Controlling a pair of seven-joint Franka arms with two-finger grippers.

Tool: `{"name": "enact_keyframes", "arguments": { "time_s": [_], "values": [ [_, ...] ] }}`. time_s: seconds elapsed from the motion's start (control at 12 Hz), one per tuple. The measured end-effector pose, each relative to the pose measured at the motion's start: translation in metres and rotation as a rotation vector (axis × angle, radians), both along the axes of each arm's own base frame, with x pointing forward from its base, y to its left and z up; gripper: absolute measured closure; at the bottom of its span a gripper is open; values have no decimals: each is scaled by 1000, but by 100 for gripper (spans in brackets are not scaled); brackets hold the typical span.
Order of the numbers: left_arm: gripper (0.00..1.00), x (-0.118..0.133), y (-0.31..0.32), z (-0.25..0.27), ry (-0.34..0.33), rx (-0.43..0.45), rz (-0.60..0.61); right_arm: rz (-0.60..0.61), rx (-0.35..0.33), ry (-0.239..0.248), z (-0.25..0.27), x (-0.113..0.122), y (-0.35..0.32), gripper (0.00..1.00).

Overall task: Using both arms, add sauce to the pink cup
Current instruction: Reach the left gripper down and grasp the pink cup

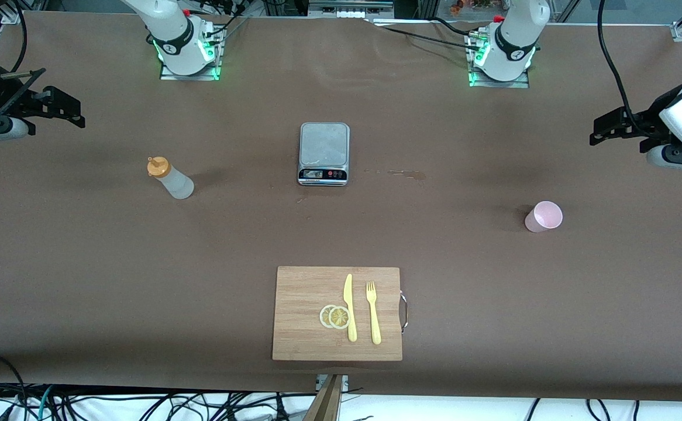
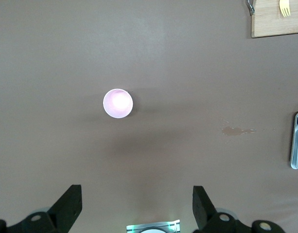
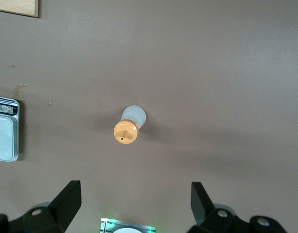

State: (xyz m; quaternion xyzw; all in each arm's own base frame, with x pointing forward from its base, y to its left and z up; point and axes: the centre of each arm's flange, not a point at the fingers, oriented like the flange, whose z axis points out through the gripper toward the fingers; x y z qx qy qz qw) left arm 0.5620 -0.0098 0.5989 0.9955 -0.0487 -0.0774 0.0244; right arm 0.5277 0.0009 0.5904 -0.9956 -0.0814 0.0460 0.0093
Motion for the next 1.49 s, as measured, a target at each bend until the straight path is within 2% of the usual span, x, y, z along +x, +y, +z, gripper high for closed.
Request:
{"name": "enact_keyframes", "arguments": {
  "time_s": [0.5, 0.91, 1.16, 1.49],
  "values": [
    [0, 2, 14, -5, 9, 0, 24, 0, 0, 0, 0, 0, 0, 0],
    [0, 18, 50, -40, 57, 1, 86, 0, 0, 1, 0, 0, 0, 0],
    [0, 37, 74, -85, 41, 1, 126, 0, 0, 1, -1, 0, 0, 0],
    [0, 48, 78, -178, 11, -6, 74, 0, 0, 2, -1, 0, 0, 0]
  ]
}}
